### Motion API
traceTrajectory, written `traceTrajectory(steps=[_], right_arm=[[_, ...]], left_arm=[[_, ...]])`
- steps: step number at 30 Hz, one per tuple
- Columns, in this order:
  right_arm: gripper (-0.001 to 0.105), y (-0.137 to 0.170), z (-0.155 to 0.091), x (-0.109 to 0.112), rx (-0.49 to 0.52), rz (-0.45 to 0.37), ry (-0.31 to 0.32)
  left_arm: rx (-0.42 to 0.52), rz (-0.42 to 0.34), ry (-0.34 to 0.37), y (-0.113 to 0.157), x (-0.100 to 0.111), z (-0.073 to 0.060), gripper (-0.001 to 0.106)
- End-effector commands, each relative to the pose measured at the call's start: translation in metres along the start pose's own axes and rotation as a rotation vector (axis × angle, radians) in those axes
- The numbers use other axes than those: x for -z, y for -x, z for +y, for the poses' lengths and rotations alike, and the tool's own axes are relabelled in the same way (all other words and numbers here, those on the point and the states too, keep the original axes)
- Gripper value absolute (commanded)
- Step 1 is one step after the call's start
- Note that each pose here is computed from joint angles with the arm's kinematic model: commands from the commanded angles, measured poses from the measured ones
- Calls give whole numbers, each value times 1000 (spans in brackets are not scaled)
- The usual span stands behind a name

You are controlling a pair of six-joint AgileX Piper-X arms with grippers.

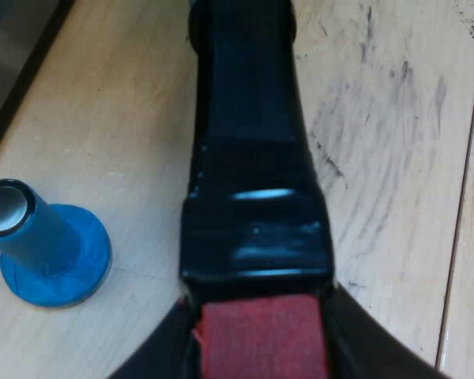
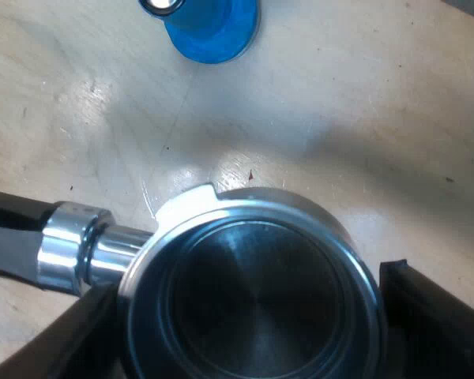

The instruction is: Put the handle in the coffee machine

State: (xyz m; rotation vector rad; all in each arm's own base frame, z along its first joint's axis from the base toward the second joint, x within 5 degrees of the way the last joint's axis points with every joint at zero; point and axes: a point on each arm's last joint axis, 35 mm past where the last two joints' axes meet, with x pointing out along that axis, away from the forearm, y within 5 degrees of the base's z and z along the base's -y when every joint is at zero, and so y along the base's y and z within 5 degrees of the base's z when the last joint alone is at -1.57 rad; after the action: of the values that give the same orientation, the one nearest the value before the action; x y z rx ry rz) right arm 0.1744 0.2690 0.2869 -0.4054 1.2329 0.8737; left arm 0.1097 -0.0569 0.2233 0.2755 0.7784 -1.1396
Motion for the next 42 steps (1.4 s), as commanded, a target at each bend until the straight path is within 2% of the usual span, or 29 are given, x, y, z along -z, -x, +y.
traceTrajectory(steps=[1,2,6,13,15,18,22,24,29,33,35,42], right_arm=[[95,11,3,-3,-31,-40,49],[98,11,3,-3,-31,-40,49],[98,11,3,-3,-20,-42,48],[98,12,-2,-7,126,-95,47],[98,12,-2,-8,137,-103,47],[98,12,-2,-9,145,-110,47],[98,13,-2,-14,144,-159,50],[98,13,-1,-18,139,-193,51],[98,16,1,-26,129,-268,55],[98,16,1,-26,129,-273,56],[98,15,1,-25,123,-266,28],[98,15,6,-26,116,-277,51]], left_arm=[[37,-26,-42,1,-2,-2,0],[37,-26,-47,1,-2,-2,0],[35,-28,-58,1,-2,-2,0],[35,-28,-58,1,-2,-2,0],[32,-20,-51,1,-2,-2,0],[-8,31,-33,1,1,-2,0],[-37,62,-18,2,3,-1,0],[-56,56,-1,4,4,1,0],[-149,32,101,16,1,11,0],[-171,27,122,19,0,12,0],[-194,23,143,22,2,15,0],[-275,1,229,31,8,23,0]])
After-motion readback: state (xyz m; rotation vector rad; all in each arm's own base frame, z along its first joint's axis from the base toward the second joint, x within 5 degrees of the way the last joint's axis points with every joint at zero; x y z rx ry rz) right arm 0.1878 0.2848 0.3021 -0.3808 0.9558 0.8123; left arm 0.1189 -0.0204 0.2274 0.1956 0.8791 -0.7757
